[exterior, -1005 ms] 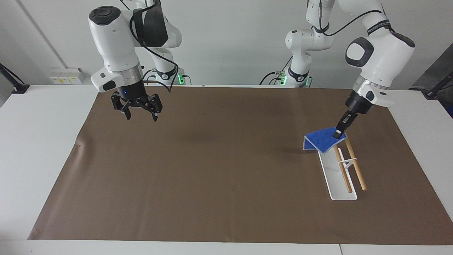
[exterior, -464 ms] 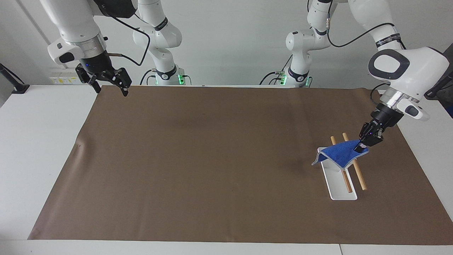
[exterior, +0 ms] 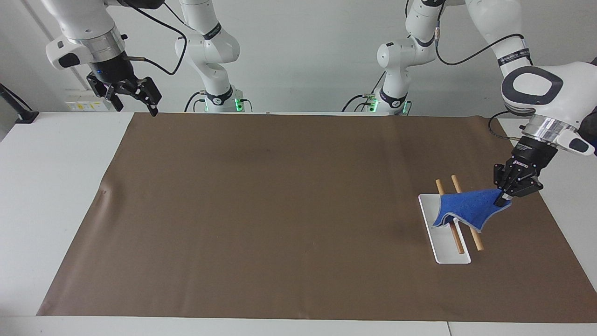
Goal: Right arm passes towel to left arm to hang
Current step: 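Drape the towel over the wooden dowels with the left gripper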
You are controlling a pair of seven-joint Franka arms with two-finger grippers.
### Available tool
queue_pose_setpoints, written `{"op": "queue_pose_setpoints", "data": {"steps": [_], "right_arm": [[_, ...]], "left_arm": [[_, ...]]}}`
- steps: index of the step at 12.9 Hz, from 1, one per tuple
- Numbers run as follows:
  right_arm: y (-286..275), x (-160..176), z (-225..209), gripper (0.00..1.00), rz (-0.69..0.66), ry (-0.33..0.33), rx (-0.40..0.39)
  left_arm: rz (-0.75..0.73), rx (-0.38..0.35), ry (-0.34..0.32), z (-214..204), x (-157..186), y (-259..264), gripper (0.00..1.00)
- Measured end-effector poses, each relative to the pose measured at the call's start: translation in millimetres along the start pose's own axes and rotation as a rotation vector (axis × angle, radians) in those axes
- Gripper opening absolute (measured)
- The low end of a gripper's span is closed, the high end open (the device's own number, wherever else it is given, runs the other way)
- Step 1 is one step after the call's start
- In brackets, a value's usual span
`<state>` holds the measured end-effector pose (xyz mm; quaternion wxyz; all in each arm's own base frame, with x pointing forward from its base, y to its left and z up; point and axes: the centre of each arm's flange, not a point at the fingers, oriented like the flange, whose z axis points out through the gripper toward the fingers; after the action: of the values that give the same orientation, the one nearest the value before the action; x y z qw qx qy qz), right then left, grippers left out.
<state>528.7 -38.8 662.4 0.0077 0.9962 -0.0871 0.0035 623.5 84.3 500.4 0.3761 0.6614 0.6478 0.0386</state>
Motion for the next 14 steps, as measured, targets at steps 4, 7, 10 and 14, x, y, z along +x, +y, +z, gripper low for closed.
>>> {"op": "queue_pose_setpoints", "data": {"steps": [4, 7, 10, 14], "right_arm": [[-1, -2, 1, 1.0, -0.034, -0.003, 0.0], [1, -1, 2, 1.0, -0.036, -0.005, 0.0], [0, -1, 7, 1.0, -0.039, -0.015, -0.001], [0, -3, 14, 1.0, -0.04, -0.031, -0.002]], "left_arm": [[-0.261, -0.037, -0.042, 1, 37, -23, 0.02], [-0.413, -0.059, -0.055, -2, 46, -33, 0.02], [-0.484, -0.081, -0.042, -19, 72, -48, 0.02], [-0.48, -0.087, -0.039, -22, 72, -49, 0.22]]}}
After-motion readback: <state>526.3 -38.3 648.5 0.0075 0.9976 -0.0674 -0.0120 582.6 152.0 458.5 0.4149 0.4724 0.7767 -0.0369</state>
